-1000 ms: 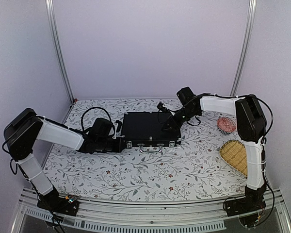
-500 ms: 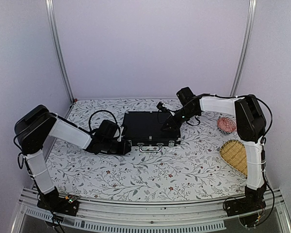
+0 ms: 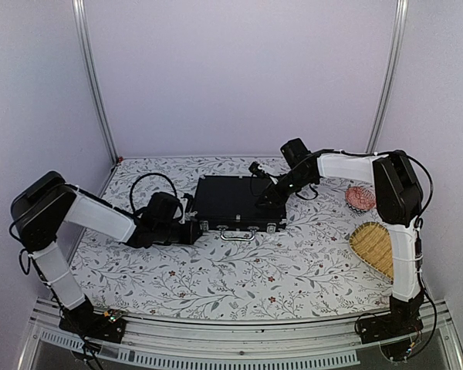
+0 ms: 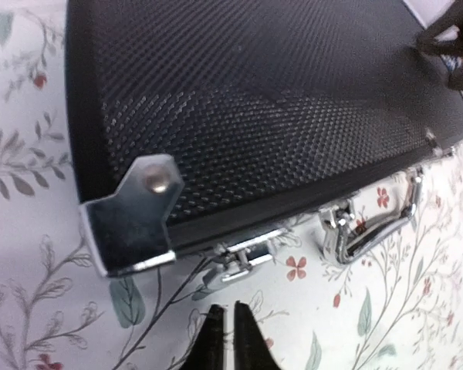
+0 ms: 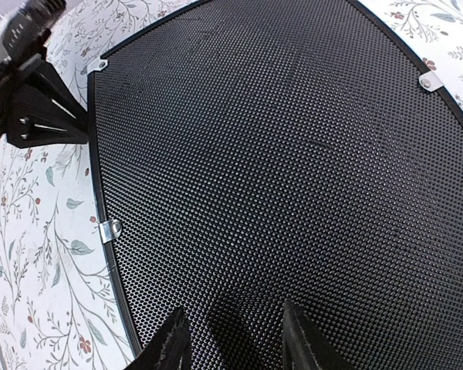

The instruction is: Pack up texas hold em set

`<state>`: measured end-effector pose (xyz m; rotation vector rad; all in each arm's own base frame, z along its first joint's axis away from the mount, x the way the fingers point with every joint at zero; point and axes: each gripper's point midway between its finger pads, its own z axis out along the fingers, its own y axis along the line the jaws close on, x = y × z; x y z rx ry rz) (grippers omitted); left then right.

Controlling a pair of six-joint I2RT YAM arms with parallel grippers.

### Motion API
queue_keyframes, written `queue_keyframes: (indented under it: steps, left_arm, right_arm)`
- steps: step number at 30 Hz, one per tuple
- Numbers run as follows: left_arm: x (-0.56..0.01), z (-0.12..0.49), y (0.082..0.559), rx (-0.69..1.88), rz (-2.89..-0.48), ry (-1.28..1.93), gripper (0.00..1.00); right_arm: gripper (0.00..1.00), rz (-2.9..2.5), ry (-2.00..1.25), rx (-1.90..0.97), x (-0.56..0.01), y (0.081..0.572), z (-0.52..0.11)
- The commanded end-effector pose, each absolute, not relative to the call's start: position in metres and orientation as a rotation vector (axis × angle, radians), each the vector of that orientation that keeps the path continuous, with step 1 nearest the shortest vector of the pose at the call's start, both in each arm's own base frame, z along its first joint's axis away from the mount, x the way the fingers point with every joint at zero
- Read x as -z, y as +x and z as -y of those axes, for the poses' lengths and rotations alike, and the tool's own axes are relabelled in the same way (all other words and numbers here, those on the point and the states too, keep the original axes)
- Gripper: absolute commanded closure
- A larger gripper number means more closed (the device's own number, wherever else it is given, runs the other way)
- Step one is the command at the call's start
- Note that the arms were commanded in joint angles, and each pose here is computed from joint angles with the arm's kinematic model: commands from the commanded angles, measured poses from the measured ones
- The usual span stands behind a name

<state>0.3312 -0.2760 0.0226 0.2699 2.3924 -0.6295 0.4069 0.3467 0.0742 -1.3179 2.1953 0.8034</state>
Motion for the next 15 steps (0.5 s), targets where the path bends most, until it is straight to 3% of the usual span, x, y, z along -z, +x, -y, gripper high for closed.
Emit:
queue_keyframes:
  steps: [1,3,8,11,15]
  left_arm:
    - [-0.074,0.263,0.329,0.639,-2.225,0.257,0.74]
    - [-0.082,0.254,0.325,0.608,-2.202,0.294,0.53]
    - [-0.069,0.229,0.335,0.432,-2.194,0.444,0.17]
    - [-0.062,0.225,0.344,0.440,-2.149,0.511,0.08]
    - [-0.056,0.230,0.352,0.466,-2.095,0.562,0.06]
  right_arm:
    - [0.58,-2.483,-1.340,-0.771,-0.008,0.371,-0.320]
    - [0.58,-2.479,-1.339,-0.765,-0.009,0.372,-0.320]
    - [0.57,-2.477,-1.349,-0.756,-0.008,0.373,-0.320]
    - [0.57,-2.470,-1.356,-0.750,-0.012,0.373,-0.320]
    - [0.56,-2.442,-1.360,-0.742,-0.021,0.373,-0.319]
